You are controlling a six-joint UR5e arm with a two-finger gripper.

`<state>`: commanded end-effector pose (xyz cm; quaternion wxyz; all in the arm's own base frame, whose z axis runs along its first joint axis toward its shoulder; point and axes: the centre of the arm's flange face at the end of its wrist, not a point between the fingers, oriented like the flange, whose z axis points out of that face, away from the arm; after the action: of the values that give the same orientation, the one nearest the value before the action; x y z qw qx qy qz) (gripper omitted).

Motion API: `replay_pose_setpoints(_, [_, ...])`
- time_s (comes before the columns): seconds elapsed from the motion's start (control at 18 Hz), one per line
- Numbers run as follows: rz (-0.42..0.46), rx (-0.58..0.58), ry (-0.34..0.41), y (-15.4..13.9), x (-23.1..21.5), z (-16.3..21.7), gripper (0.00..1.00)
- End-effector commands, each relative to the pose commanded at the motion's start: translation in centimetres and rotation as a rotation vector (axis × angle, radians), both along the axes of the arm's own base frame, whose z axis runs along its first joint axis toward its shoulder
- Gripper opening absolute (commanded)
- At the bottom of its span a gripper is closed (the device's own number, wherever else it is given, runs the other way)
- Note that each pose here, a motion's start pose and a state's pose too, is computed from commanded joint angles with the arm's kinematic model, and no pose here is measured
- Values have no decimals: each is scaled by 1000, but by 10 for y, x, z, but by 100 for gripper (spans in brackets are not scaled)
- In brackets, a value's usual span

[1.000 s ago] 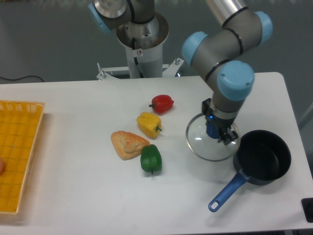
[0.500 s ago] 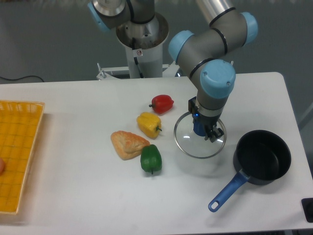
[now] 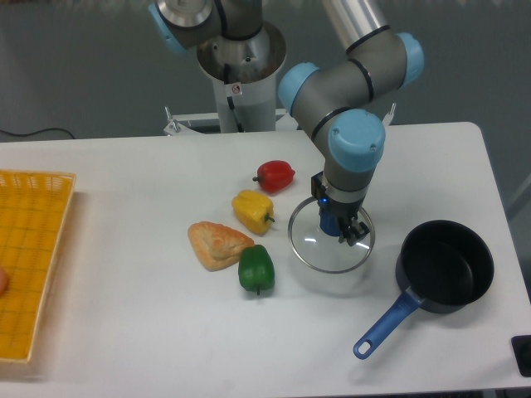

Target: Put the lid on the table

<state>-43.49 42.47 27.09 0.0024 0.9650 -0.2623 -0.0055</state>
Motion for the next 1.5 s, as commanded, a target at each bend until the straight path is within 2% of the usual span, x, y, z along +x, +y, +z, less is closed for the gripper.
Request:
replay_pose_setpoints(0.56, [-8, -7, 1, 3, 5, -35, 60])
replay_pose_setpoints(1.5, [-9, -10, -1, 8, 3, -53, 61])
